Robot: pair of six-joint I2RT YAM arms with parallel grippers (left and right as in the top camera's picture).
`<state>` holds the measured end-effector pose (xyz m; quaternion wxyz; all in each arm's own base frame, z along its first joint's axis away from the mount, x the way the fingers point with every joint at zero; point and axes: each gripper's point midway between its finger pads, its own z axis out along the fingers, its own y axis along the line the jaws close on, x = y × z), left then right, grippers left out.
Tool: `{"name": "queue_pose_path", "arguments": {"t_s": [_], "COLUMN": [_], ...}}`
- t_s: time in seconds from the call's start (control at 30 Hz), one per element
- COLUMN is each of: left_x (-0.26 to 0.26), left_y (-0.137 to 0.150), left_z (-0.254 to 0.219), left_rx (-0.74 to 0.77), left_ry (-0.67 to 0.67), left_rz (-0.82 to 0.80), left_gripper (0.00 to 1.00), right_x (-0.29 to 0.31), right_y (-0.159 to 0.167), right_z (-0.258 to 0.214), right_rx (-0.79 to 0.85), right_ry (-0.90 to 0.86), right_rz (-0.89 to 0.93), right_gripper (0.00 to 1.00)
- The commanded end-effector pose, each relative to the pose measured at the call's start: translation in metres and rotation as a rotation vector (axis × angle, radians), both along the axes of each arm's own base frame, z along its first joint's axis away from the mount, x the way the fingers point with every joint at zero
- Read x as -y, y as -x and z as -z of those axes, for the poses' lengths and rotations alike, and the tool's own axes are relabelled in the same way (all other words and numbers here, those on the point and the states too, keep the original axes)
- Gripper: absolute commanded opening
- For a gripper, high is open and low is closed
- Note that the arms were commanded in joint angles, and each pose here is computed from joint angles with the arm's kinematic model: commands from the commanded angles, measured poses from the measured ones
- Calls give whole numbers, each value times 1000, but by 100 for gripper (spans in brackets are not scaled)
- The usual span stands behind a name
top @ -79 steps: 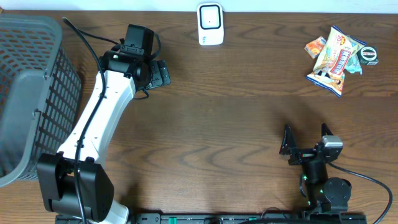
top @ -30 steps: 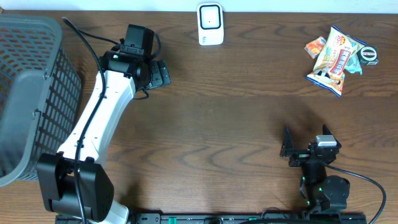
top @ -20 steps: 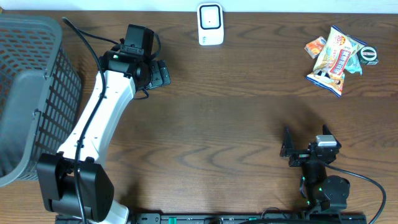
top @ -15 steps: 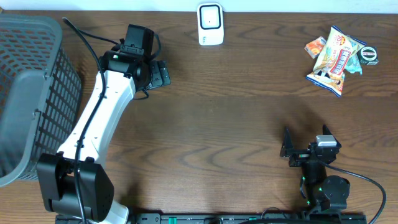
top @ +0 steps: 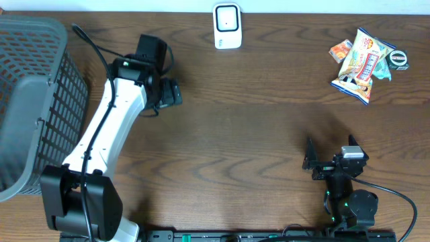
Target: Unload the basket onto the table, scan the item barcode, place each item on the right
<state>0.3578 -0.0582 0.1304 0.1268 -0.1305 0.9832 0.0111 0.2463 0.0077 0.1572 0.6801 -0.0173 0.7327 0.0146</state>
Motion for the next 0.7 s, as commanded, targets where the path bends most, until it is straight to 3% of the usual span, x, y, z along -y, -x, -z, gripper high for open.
{"name": "queue_pose_path", "arguments": {"t_s": [0.0, 0.67], "left_x": [-6, -18], "left_y": [21, 68], "left_z": [8, 23], "left_rx": [-22, 179], "left_ry": [-7, 10], "left_rz": [-5, 37], "left_gripper": [97, 98], "right_x": [3, 3], "right_y": [0, 0], "right_z": [0, 0], "right_rx": [1, 1], "right_ry": [12, 12], "right_rz": [17, 17], "right_gripper": [99, 99]}}
